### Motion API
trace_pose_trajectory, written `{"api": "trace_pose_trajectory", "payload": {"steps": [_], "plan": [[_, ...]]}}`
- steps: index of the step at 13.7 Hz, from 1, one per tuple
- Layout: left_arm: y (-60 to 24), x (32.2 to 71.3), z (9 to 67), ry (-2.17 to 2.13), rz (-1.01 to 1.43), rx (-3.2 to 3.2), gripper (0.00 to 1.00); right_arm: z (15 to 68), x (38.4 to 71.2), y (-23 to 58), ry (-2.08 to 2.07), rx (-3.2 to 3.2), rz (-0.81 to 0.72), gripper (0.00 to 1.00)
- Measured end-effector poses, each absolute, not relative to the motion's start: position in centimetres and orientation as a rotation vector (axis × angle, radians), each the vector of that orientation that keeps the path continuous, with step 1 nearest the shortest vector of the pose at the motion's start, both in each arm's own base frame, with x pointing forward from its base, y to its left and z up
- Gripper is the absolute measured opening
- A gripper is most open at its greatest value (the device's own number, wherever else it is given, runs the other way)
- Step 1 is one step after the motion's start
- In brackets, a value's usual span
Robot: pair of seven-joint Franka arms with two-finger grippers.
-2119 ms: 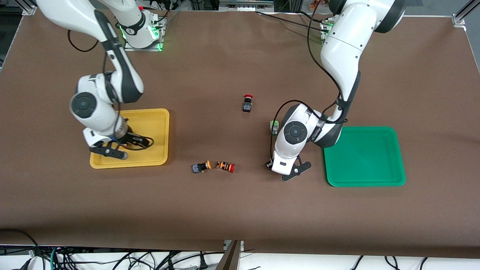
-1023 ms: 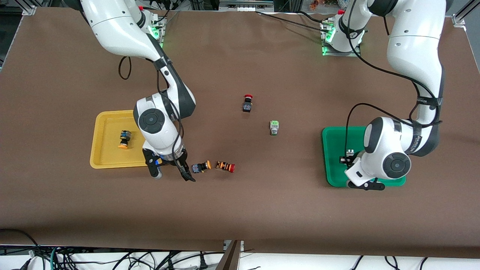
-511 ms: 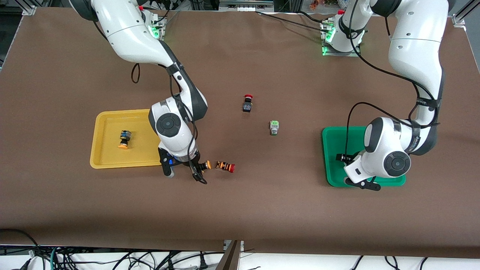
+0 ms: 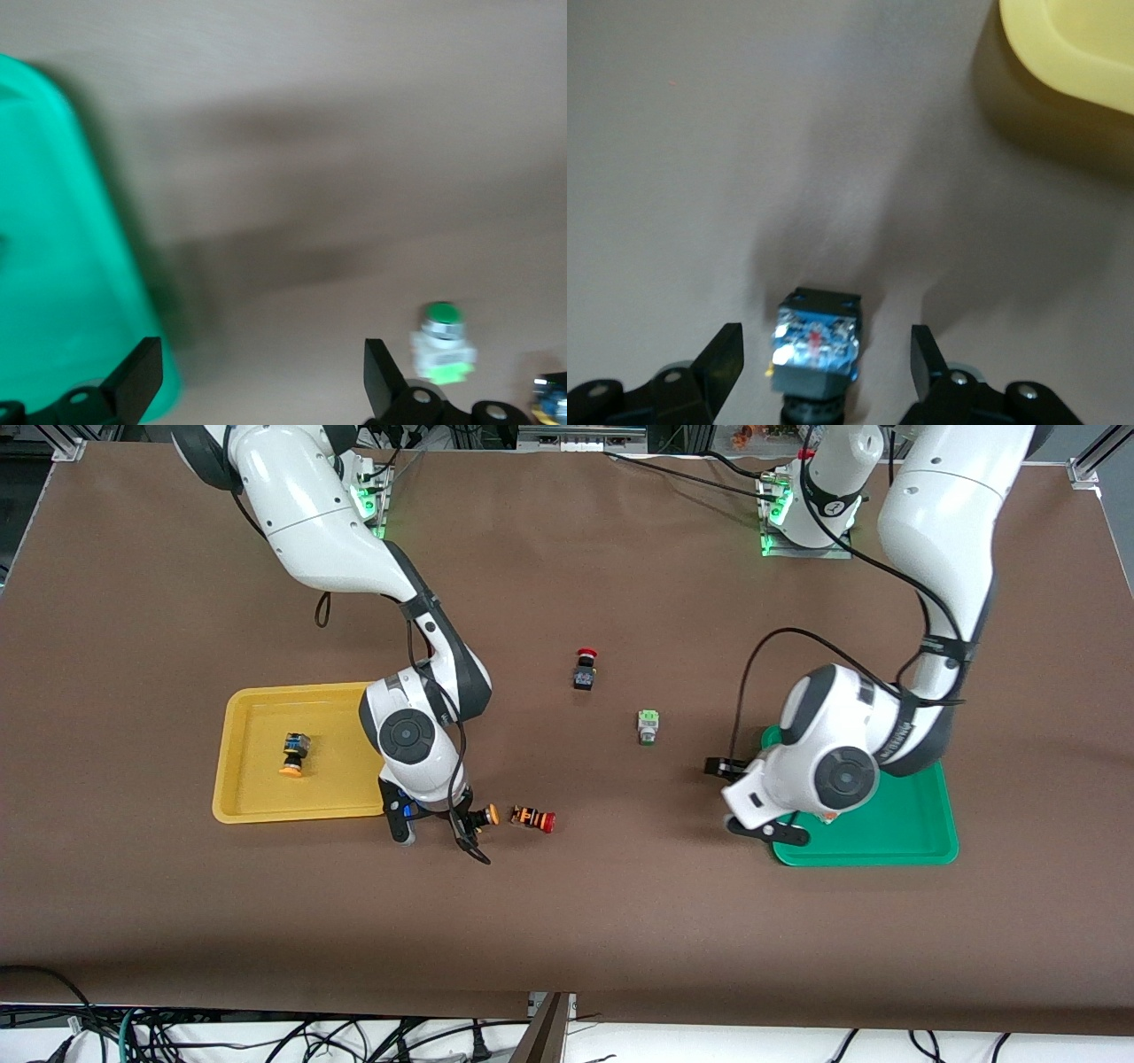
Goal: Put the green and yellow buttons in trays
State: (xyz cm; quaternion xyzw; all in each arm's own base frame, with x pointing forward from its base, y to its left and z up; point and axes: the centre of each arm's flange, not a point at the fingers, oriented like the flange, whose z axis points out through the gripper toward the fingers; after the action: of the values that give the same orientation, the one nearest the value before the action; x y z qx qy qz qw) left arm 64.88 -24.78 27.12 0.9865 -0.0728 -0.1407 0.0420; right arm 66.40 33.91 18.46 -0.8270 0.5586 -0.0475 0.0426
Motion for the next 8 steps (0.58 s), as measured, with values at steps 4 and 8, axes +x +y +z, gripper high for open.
{"api": "trace_pose_trajectory", "payload": {"steps": [4, 8], "plan": [[-33.9, 60.5, 26.1, -0.155, -0.436, 3.055, 1.0, 17.8, 66.3, 33.9, 1.711, -2.535, -0.142, 0.82], [-35.8, 57.2, 19.9, -0.16, -0.391, 3.046, 1.0, 17.7, 66.4, 33.9, 1.675, -2.557, -0.146, 0.43]]}}
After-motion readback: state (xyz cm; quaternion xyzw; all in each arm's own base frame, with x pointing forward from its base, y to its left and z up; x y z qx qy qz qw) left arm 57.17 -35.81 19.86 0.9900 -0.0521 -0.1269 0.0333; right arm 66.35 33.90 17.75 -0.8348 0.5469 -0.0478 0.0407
